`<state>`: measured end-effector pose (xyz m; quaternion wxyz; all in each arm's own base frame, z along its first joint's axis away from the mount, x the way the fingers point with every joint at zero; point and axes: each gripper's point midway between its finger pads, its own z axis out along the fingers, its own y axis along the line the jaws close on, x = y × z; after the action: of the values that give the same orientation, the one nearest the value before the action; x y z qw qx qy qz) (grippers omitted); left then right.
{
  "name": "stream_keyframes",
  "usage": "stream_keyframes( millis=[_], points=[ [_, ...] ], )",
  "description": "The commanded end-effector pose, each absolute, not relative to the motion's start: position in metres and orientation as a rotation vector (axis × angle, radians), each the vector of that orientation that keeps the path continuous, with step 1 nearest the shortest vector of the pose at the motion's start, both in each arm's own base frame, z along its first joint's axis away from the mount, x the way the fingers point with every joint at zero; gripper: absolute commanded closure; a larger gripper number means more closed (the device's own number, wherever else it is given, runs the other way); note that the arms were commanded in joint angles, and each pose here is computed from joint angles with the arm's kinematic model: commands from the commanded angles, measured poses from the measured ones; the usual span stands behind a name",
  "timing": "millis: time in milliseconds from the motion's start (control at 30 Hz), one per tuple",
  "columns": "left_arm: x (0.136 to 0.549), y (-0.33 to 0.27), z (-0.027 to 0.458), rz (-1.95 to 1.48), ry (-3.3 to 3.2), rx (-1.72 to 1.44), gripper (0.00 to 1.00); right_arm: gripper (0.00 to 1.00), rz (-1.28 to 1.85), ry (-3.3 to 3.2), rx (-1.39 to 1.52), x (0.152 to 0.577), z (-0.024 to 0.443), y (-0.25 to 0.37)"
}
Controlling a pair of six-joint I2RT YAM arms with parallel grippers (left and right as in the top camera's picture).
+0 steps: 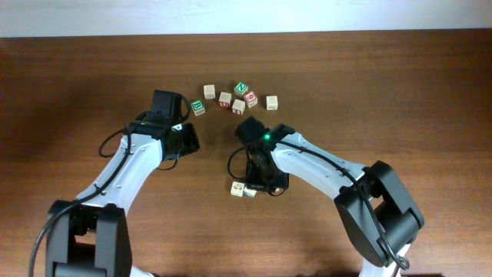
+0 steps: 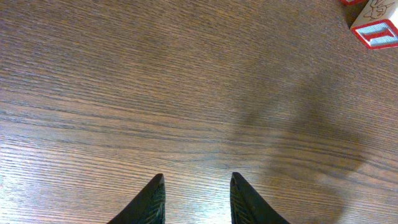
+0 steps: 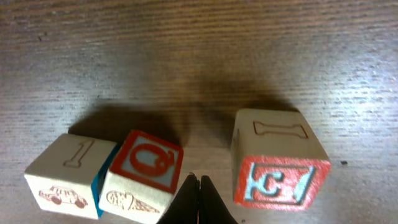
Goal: Rotate 3 blocks
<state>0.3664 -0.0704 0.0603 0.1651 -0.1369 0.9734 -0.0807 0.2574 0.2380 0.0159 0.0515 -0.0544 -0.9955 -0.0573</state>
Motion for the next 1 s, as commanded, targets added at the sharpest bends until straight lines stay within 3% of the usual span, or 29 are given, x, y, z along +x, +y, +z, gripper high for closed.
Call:
stream_keyframes(
  millis=[0, 467, 700, 967],
  points=[
    [0.364, -0.071, 0.056, -0.24, 2.786, -0.398, 0.68, 0.96, -0.171, -3.044, -0.178, 0.262, 0.01, 0.238],
    [0.363, -0.075, 0.056, -0.27, 2.791, -0.393, 0.69, 0.96, -0.34, -3.065, 0.055, 0.272, 0.016, 0.257],
    [0.363, -0.075, 0.056, -0.27, 2.792, -0.393, 0.69, 0.95, -0.279, -3.074, 0.003, 0.294, 0.059, 0.217],
    [0.363, -0.075, 0.056, -0.27, 2.791, -0.393, 0.69, 0.95, -0.158, -2.999, -0.128, 0.287, 0.036, 0.169]
  ],
)
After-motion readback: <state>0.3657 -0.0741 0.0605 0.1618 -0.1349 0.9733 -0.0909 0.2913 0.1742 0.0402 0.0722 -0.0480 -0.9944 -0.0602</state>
